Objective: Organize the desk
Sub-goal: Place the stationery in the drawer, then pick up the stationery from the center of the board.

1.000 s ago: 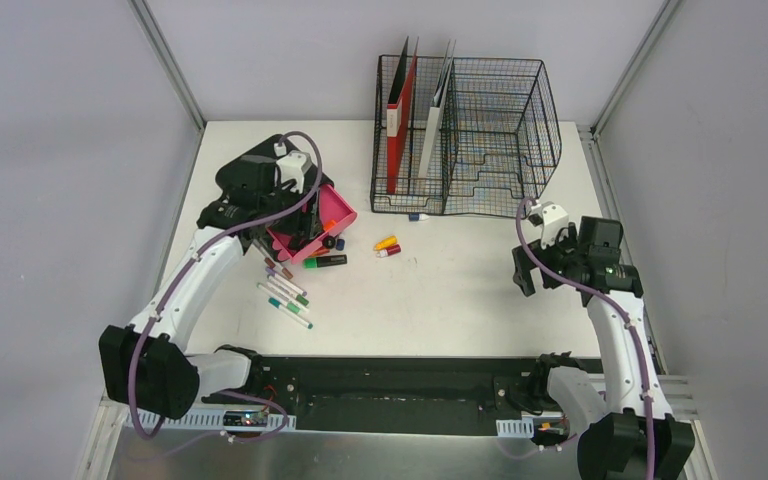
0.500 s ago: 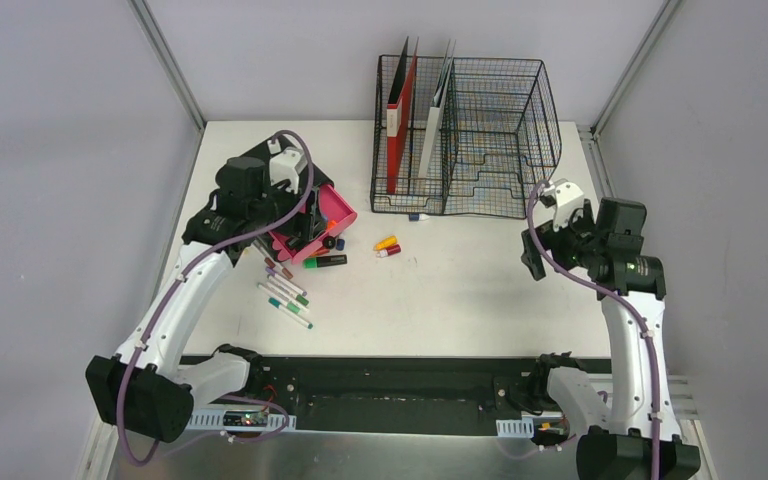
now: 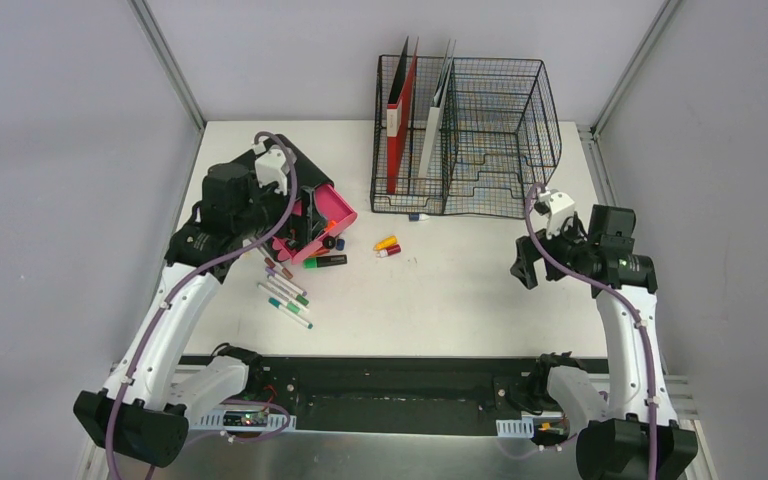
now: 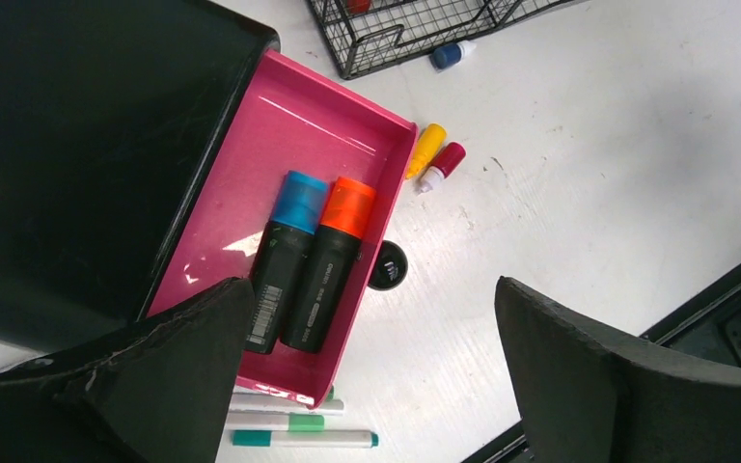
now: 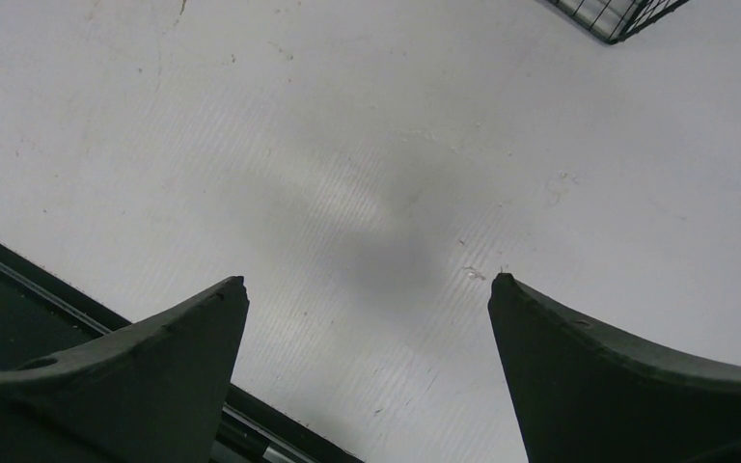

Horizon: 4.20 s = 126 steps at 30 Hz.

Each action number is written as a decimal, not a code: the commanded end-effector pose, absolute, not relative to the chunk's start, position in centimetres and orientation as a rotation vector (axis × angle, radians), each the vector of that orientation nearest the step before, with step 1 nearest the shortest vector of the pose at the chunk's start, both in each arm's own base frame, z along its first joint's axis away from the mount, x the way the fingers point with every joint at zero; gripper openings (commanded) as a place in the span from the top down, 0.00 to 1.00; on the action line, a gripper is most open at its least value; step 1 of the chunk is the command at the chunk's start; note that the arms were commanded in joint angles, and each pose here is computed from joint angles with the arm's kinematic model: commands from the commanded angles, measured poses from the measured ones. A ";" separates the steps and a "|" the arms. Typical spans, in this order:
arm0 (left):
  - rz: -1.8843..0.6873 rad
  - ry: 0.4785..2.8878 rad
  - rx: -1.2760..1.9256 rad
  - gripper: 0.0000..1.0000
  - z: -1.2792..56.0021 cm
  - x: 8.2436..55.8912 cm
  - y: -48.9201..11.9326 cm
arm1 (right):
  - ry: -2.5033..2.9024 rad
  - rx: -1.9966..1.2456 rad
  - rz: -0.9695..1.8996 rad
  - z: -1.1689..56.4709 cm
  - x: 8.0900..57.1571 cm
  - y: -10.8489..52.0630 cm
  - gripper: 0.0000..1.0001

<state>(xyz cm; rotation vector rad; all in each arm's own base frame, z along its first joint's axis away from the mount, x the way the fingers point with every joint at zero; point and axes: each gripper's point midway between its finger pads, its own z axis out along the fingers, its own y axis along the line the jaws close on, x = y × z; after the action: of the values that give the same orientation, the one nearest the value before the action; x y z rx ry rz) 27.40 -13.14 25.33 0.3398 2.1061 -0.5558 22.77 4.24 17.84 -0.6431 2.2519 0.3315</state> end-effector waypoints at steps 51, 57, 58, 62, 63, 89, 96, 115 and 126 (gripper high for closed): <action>-0.711 2.345 0.915 0.10 20.5 14.8 -22.1 | 2.157 -0.655 0.397 18.4 21.5 5.8 0.01; -0.571 2.335 0.981 0.11 18.6 15.2 -21.2 | 2.167 -0.655 0.395 18.3 21.5 5.7 0.01; -0.542 2.322 1.000 0.11 18.4 15.4 -21.0 | 2.162 -0.657 0.393 18.4 21.6 5.7 0.01; -0.489 2.236 1.112 0.13 16.8 16.0 -21.1 | 2.156 -0.658 0.389 18.5 21.6 5.7 0.01; -0.496 2.215 1.145 0.14 16.3 16.1 -21.5 | 2.157 -0.658 0.388 18.4 21.6 5.7 0.01; 0.209 2.160 1.585 0.28 6.8 26.9 -21.3 | 2.125 -0.684 0.365 18.9 21.2 5.8 0.01; 0.032 2.314 1.458 0.39 6.3 28.9 -20.3 | 2.123 -0.687 0.359 18.9 21.1 5.7 0.01; 0.109 2.454 1.456 0.40 3.3 30.0 -18.2 | 2.122 -0.692 0.352 18.8 21.1 5.6 0.01; 0.060 2.499 1.435 0.48 2.6 29.6 -17.8 | 2.119 -0.697 0.345 18.9 21.0 5.6 0.01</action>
<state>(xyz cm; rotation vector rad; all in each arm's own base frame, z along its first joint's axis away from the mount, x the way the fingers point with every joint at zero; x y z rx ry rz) 29.39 -17.31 2.44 1.4564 2.4900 0.1022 20.91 5.52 18.44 -0.6677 2.1544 0.3647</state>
